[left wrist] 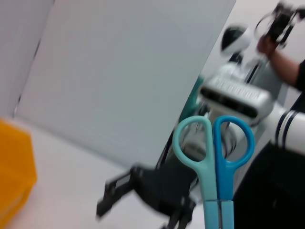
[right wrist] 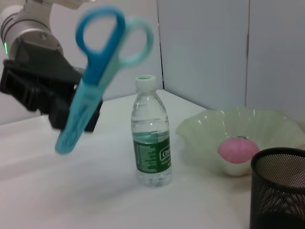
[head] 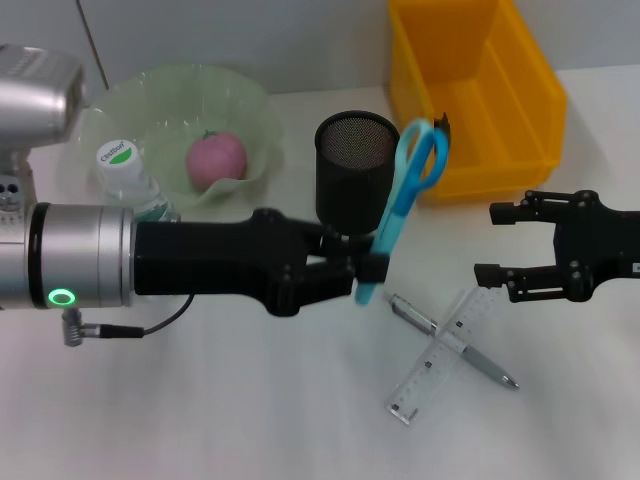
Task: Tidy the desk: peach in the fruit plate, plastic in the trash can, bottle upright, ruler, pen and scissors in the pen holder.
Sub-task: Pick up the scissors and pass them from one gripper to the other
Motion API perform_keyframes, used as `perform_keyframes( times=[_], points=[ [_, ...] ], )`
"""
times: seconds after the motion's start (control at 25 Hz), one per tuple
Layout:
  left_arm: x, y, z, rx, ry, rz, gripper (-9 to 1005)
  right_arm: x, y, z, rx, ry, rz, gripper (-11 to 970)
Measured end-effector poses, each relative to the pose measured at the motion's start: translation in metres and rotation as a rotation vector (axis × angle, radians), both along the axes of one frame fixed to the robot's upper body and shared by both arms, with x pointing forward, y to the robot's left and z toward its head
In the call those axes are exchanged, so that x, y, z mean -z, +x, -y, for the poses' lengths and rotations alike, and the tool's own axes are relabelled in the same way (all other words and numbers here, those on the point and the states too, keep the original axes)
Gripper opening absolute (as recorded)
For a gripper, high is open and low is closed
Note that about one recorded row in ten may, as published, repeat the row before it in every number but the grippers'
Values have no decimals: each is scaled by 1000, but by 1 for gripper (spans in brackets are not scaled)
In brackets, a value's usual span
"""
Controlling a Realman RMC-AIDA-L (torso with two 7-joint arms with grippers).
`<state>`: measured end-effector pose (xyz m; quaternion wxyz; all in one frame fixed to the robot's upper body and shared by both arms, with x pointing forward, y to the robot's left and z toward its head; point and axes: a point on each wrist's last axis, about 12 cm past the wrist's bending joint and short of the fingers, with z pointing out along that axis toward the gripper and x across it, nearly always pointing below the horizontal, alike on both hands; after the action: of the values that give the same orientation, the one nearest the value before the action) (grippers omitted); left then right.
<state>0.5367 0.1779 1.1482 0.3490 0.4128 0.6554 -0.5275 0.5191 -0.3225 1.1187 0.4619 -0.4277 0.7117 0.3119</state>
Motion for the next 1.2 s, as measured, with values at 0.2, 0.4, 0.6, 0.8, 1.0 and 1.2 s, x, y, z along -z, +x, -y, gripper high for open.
perform_keyframes(
  times=[0.2,0.4,0.6,0.8,1.0,1.2],
  points=[
    [11,-3,0,-32,-164,86,233,0,1,-2,1,14,-3,814],
    [31,-6,2,-98,-258,188,237,0,1,-1,4,22,-1,814],
    [54,-4,9,-247,-236,269,240,-1,-1,-4,-13,40,-3,814],
    [69,-7,16,-397,-215,342,244,0,-4,-7,-22,99,-2,813],
    [82,-16,26,-490,-186,420,248,3,-8,-8,3,196,54,813],
    [90,-24,37,-559,-148,488,252,7,-11,-11,28,283,93,813]
  ],
)
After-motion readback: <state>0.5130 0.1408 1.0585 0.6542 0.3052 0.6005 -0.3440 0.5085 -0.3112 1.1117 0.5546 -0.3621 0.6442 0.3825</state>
